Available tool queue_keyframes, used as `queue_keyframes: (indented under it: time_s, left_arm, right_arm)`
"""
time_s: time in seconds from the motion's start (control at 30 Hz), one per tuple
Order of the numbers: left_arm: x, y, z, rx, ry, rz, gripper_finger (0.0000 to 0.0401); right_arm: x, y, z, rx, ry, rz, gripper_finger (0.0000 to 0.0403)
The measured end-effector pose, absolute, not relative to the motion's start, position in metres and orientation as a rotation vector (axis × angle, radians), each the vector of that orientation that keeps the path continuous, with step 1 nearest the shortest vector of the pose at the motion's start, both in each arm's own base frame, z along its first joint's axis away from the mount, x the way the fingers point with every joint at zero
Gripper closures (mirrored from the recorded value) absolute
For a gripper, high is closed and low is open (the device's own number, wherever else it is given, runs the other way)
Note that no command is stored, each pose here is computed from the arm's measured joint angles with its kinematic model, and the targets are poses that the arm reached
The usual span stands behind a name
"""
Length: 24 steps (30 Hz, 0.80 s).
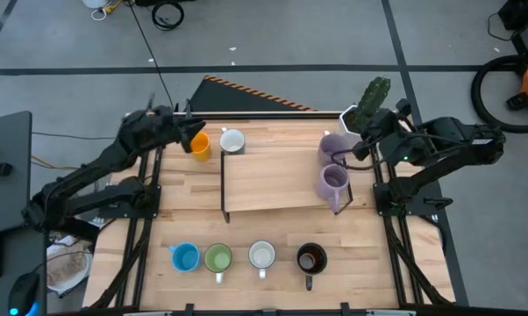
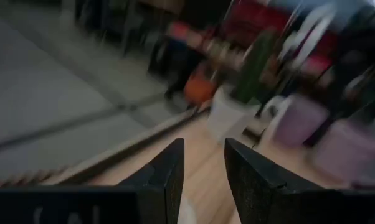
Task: Place coffee mugs
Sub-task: Put the yellow mug on the shelf
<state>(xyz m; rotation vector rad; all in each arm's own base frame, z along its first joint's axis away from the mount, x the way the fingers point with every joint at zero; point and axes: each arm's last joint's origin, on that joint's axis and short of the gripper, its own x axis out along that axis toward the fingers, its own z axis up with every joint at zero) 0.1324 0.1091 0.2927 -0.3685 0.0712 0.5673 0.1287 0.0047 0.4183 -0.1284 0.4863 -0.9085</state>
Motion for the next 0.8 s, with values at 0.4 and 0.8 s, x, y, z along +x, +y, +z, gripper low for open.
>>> queue_keyframes:
  time_s: [0.4,0.8]
  left_arm:
    - [0.145,0.133,0.322,-0.239,0.854,0.649,0.0284]
    - [0.154,0.13,0.288,-0.008,1.174,0.402,0.0226]
  right_arm:
    - [0.135,0.011,0.412,0.006,0.59,-0.695,0.0267]
    - [0.149,0.015,0.407,-0.012,0.644,-0.638,0.0267]
